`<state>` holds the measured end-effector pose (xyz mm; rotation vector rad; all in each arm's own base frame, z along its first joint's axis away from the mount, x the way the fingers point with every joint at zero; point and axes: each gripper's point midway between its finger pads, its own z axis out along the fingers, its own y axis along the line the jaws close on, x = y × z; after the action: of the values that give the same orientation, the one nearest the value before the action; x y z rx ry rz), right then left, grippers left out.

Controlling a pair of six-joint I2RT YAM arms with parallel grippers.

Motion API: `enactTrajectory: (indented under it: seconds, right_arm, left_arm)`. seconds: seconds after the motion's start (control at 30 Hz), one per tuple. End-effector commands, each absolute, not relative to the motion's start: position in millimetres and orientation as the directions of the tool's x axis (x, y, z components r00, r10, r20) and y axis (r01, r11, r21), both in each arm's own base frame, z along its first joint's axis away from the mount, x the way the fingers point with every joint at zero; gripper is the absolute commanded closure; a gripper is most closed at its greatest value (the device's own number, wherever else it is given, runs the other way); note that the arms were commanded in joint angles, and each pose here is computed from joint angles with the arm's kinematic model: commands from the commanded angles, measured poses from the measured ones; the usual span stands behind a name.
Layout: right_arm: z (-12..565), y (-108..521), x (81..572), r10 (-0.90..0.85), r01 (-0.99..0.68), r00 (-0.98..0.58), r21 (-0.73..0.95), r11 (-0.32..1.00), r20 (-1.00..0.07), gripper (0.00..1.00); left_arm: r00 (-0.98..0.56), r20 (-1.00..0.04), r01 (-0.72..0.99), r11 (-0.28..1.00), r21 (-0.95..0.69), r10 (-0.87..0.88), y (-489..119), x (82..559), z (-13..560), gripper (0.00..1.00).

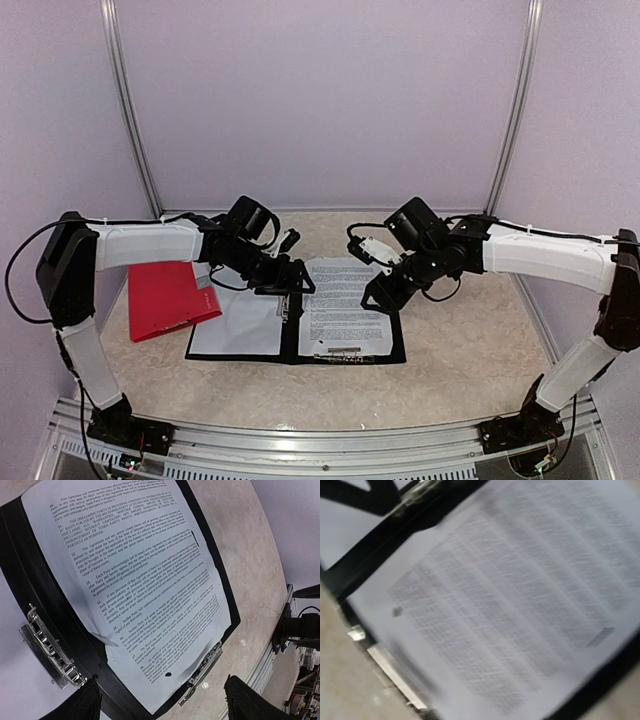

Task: Put the files into the folder
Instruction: Close the spring clip on the folder with some files.

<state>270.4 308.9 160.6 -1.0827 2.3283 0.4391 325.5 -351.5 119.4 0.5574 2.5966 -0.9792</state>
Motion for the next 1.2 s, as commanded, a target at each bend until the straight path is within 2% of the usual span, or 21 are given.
enactTrajectory:
  seconds: [0.0,0.17,0.33,0.83,1.17]
  right_arm:
    - [143,338,246,-0.603,-0.792,-0.534,0.101,0.602,-0.592,0.51]
    - [95,350,221,-0.670,-0.810,-0.547,0.113,0.576,-0.502,0.62]
    - [70,363,210,-0.716,-0.833,-0.529,0.115,0.542,-0.456,0.75]
    - [41,364,206,-0.768,-0.845,-0.520,0.094,0.526,-0.374,0.90]
    - [43,352,204,-0.779,-0.842,-0.521,0.061,0.536,-0.348,0.95]
  left_arm:
    - [-0.850,-0.495,0.466,0.696,-0.547,0.180,-335,315,139,0.17]
    - [-0.842,-0.521,0.441,0.737,-0.512,0.141,-312,303,143,0.17]
    - [-0.840,-0.532,0.411,0.761,-0.502,0.103,-301,303,148,0.17]
    - [-0.841,-0.530,0.407,0.772,-0.488,0.108,-296,301,147,0.17]
    - [-0.849,-0.517,0.401,0.773,-0.491,0.112,-297,300,144,0.17]
